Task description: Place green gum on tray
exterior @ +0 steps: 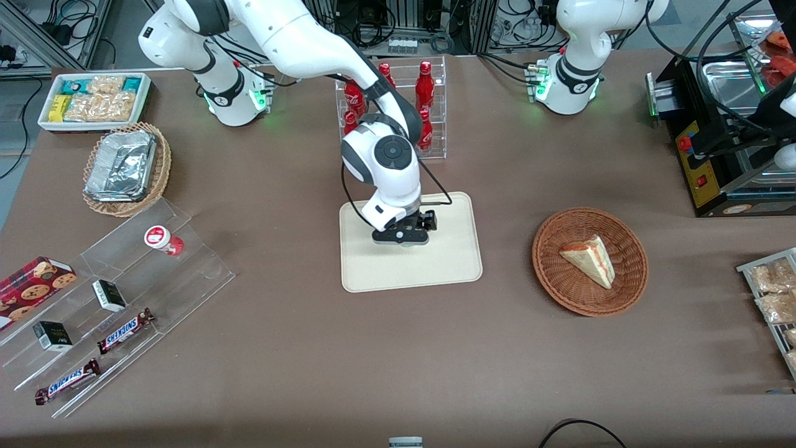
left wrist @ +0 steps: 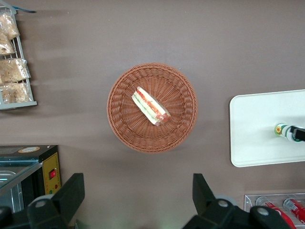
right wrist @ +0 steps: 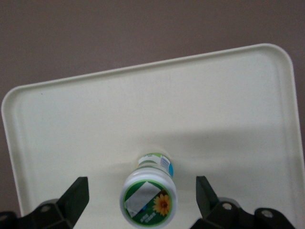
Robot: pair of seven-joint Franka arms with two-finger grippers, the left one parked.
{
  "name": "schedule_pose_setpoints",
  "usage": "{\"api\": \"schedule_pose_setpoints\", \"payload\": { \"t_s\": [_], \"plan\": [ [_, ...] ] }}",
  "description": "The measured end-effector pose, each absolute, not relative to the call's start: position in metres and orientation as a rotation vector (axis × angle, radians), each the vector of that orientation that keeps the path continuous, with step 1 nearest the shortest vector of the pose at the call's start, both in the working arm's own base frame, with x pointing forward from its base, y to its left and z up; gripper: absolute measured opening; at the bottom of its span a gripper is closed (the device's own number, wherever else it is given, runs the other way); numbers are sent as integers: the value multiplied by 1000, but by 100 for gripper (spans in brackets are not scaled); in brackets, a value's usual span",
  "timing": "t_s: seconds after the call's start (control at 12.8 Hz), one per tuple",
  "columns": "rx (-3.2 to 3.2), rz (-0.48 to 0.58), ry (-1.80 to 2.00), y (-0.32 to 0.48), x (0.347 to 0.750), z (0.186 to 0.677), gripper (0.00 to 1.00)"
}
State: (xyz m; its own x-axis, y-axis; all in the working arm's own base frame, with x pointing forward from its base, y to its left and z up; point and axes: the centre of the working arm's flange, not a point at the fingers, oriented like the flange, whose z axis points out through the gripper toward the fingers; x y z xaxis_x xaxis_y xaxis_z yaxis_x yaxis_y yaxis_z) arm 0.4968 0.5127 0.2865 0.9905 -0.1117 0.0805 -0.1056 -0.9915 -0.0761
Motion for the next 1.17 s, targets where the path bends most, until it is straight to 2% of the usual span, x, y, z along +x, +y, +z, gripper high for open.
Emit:
{"api": "schedule_pose_setpoints", "payload": {
  "t_s": [0.23,0.47,0.62,0.86,1.17],
  "plan": [
    [-3086,-17,105,463,520,359,100],
    [-3073,124,25,370,544,451,100],
    [-3044,179,5,307,549,501,100],
    [-3016,192,76,206,543,553,100],
    [-3021,174,150,109,514,577,100]
  ]
}}
